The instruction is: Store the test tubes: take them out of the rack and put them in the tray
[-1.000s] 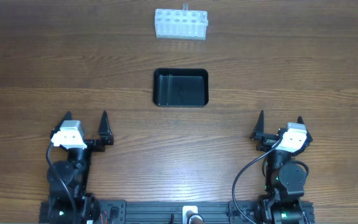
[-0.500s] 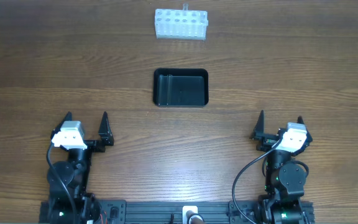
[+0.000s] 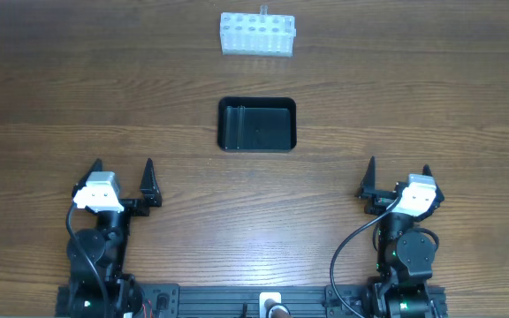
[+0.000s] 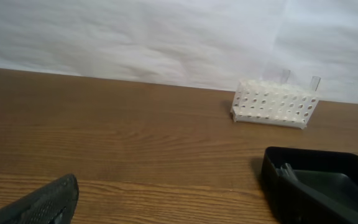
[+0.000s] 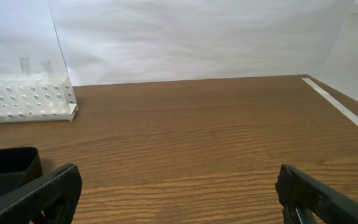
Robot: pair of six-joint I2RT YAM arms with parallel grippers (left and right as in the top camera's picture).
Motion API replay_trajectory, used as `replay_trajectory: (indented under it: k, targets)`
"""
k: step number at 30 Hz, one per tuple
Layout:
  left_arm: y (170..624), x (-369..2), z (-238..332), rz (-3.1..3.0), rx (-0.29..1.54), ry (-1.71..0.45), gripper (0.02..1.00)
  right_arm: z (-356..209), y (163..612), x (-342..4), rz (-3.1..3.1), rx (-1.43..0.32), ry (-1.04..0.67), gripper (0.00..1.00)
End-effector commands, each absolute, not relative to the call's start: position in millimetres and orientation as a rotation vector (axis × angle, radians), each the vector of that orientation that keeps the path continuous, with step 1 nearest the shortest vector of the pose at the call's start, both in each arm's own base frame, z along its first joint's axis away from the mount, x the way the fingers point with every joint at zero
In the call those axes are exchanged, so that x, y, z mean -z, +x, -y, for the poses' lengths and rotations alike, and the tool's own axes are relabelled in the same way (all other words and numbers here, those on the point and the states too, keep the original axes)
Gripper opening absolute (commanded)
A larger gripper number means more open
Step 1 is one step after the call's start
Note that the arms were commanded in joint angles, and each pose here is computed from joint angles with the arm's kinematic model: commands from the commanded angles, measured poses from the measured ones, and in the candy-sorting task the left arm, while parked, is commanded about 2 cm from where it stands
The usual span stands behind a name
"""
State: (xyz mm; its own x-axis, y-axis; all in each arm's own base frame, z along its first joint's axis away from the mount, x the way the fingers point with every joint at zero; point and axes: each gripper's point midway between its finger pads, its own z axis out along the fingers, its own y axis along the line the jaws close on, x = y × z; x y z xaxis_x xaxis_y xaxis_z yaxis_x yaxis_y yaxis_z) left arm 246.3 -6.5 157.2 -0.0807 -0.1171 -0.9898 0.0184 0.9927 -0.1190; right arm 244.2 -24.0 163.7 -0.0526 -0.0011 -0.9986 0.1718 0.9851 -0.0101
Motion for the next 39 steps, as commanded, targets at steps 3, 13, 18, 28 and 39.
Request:
replay_trajectory:
  k: [3,13,18,28,39]
  targets:
    - [246.1,-156.1,7.9,-1.648,0.111,-0.056,0.998,26.8,243.7,-161.6,-1.621,0.156,0.144,0.993]
    - [246.1,-156.1,7.9,-1.648,0.111,-0.056,1.0,20.5,246.3,-164.4,-1.613,0.121,0.12,0.993]
    - [246.1,-156.1,7.9,-1.648,0.111,-0.056,1.0,18.1,252.9,-175.9,-1.593,0.109,0.113,0.991]
    - [246.1,-156.1,7.9,-1.648,0.111,-0.056,1.0,-11.9,306.6,-222.0,-1.718,0.043,0.017,0.991]
    - [246.1,-156.2,7.9,-1.648,0.111,-0.056,0.998,-141.6,420.8,-212.0,-1.949,-0.158,-0.166,0.991]
